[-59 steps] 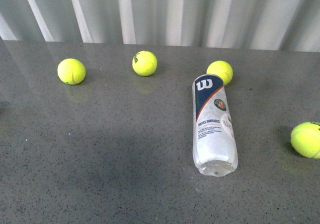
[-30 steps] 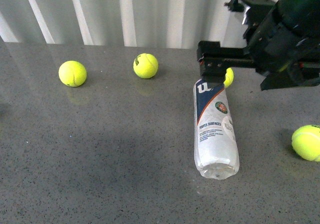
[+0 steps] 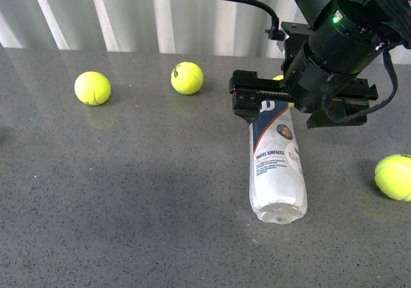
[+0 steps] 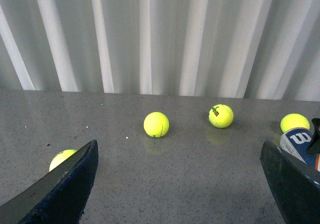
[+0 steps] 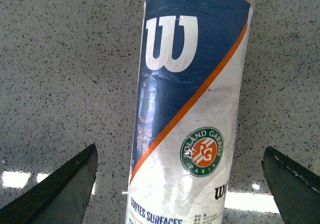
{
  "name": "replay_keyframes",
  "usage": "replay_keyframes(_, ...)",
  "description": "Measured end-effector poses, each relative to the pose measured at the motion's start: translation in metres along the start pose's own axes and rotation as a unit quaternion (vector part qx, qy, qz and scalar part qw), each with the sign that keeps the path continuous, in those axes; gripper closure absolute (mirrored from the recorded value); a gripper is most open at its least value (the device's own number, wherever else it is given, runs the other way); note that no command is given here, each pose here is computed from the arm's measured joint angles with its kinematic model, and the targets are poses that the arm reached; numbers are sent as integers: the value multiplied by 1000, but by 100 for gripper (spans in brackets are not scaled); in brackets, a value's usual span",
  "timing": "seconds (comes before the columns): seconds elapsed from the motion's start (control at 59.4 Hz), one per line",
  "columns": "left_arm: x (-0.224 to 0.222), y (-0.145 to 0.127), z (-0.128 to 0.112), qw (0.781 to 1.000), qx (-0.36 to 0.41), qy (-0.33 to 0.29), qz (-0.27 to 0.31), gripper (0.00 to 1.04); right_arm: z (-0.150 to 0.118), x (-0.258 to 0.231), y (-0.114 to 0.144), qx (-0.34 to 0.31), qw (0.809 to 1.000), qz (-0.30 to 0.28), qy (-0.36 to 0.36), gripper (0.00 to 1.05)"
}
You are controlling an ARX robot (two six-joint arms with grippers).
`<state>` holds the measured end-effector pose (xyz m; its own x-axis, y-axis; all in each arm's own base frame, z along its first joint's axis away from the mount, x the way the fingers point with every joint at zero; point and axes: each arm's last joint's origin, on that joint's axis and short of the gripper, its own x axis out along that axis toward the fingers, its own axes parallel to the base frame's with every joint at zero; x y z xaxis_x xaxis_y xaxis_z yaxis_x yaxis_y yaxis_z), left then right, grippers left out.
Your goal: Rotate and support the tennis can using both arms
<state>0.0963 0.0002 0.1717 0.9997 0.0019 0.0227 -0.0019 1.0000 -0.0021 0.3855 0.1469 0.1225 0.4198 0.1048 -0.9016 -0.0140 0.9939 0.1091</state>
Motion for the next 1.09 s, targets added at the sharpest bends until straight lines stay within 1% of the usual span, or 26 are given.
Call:
replay_keyframes(0.32, 0, 0, 0, 1000, 0, 0, 0, 7, -3, 28, -7, 19, 1000, -2, 24, 7)
replay_keyframes(0.724, 0, 0, 0, 1000, 0, 0, 0, 7, -3, 35, -9, 20, 1000, -11, 10, 8)
replay_keyframes(0.758, 0, 0, 0, 1000, 0, 0, 0, 7, -3, 35, -9, 20, 1000, -11, 10, 10)
replay_keyframes(0.892, 0, 0, 0, 1000, 0, 0, 0, 7, -4, 36, -9, 20, 1000, -10, 8, 31)
replay_keyframes(1.094, 0, 0, 0, 1000, 0, 0, 0, 7, -7, 38, -10, 19, 1000, -8, 6, 55)
